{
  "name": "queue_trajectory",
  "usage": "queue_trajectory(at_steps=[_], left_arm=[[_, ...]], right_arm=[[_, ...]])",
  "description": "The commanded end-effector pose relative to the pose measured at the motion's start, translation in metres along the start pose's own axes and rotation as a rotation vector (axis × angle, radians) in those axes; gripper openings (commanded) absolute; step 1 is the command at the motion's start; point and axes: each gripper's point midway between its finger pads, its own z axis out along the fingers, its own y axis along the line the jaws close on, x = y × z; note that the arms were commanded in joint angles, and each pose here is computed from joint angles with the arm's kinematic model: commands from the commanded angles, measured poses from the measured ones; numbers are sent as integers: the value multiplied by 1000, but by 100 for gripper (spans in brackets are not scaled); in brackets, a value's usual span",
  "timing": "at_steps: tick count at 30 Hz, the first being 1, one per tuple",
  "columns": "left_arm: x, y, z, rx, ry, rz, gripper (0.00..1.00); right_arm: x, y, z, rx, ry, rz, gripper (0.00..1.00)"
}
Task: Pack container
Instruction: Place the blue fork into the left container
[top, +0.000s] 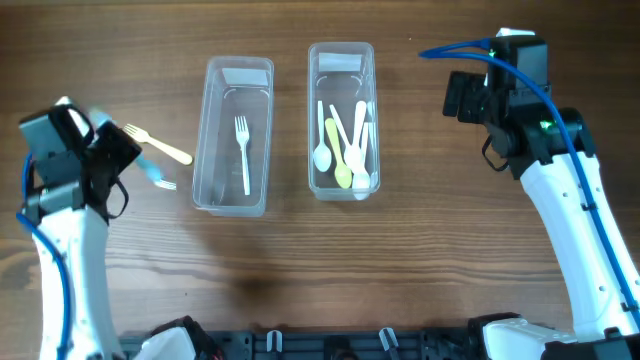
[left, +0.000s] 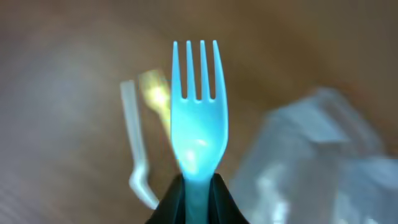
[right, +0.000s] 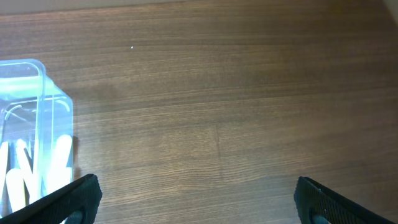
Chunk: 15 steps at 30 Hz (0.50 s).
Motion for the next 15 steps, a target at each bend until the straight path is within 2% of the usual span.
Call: queue_trajectory(at_steps=[1, 4, 5, 6, 9, 12, 15], left_arm=[[12, -56, -21, 303, 41, 172, 4], [28, -76, -19, 358, 69, 315, 4], [36, -85, -18, 382, 76, 393, 4], [55, -107, -17, 439, 91, 566, 4], [85, -134, -9, 497, 126, 750, 4], [100, -140, 9, 465, 161, 792, 4], [112, -145, 30, 463, 197, 775, 14]], right_arm=[[-7, -5, -3, 22, -19, -6, 100], [-7, -5, -3, 22, -19, -6, 100], [-7, -5, -3, 22, -19, -6, 100], [-7, -5, -3, 22, -19, -6, 100], [-7, -5, -3, 22, -19, -6, 100], [-7, -5, -3, 22, -19, -6, 99], [-7, -5, -3, 22, -19, -6, 100]])
